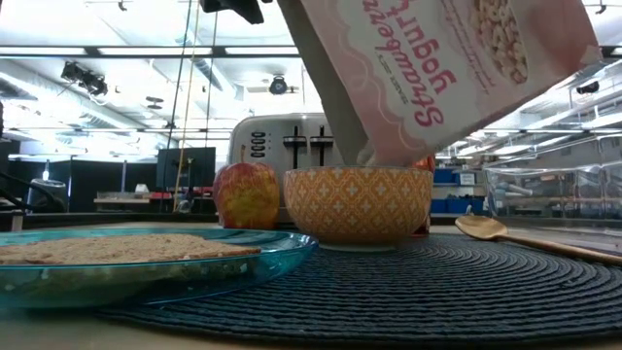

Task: Arrange a breakfast setting
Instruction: Pour the cereal into the orange and blue bowl

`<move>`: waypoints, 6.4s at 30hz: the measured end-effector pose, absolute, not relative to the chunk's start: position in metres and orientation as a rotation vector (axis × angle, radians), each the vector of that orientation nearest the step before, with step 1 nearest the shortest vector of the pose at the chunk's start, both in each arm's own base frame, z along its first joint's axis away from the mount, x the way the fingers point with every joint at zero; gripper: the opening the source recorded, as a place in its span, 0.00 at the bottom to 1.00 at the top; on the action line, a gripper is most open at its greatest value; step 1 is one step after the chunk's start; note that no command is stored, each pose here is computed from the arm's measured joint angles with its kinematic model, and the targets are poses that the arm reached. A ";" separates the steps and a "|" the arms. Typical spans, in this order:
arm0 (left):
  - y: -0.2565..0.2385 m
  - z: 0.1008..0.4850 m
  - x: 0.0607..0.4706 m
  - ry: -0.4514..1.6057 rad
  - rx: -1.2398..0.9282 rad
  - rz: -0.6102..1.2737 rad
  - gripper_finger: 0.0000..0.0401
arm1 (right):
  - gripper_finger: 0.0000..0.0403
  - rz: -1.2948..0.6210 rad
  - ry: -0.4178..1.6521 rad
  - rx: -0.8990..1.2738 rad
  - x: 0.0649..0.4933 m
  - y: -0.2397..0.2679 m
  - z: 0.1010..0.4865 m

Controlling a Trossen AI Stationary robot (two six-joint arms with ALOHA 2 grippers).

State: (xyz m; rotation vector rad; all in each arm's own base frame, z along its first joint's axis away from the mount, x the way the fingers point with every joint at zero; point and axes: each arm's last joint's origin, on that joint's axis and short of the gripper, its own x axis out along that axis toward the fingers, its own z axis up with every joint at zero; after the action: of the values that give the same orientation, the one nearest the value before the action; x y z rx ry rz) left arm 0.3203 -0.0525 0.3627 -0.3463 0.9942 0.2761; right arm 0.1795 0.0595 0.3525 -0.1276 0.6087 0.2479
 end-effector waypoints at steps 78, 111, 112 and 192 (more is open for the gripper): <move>-0.053 0.363 0.320 0.994 -0.348 0.277 0.46 | 0.44 0.213 0.615 -0.105 0.173 0.058 0.354; -0.043 0.438 0.278 0.538 -0.602 0.213 0.46 | 0.44 0.207 0.342 0.078 0.103 0.033 0.307; -0.043 0.441 0.278 0.513 -0.610 0.206 0.46 | 0.44 0.211 0.318 0.077 0.100 0.032 0.307; -0.017 0.479 0.372 -0.431 -0.129 0.115 0.79 | 0.44 -0.011 -0.813 0.060 0.123 0.022 0.398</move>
State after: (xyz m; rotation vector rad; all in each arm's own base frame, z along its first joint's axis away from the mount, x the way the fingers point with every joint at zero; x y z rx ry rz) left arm 0.3721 -0.0170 0.4789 -0.1289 -0.4313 0.1154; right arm 0.1230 0.0222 0.3980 0.0599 -0.8131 -0.0109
